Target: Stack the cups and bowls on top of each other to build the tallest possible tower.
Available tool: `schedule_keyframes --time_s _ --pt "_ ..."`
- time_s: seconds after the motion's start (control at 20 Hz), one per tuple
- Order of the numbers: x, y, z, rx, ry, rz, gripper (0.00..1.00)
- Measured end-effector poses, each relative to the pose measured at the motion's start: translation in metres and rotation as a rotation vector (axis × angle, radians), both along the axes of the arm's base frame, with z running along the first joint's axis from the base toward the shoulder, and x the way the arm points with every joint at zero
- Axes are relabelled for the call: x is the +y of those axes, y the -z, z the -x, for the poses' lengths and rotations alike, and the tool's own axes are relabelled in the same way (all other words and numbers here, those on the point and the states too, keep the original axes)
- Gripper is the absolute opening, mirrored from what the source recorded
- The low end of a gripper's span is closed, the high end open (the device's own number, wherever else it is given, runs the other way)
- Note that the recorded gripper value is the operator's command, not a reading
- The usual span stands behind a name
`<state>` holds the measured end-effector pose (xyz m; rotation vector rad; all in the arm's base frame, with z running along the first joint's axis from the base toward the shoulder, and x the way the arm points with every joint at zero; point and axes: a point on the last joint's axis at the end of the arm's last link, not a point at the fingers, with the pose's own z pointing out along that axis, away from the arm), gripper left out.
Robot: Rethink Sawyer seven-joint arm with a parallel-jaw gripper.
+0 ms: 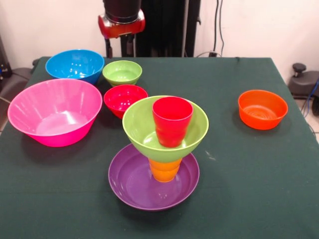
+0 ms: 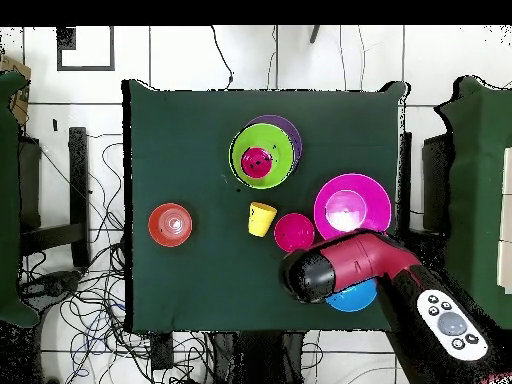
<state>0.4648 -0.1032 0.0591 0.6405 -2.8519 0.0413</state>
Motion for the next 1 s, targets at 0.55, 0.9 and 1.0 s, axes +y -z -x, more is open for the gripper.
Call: schedule_keyframes --time_s 0.55,0.9,1.0 --pt "-0.028 -0.001 0.005 -0.005 0.060 -0.005 1.00" --pt "-0.046 0.000 0.010 -0.010 0.084 -0.002 1.00" --pt "-0.050 0.000 0.011 -0.013 0.080 0.000 1.00"
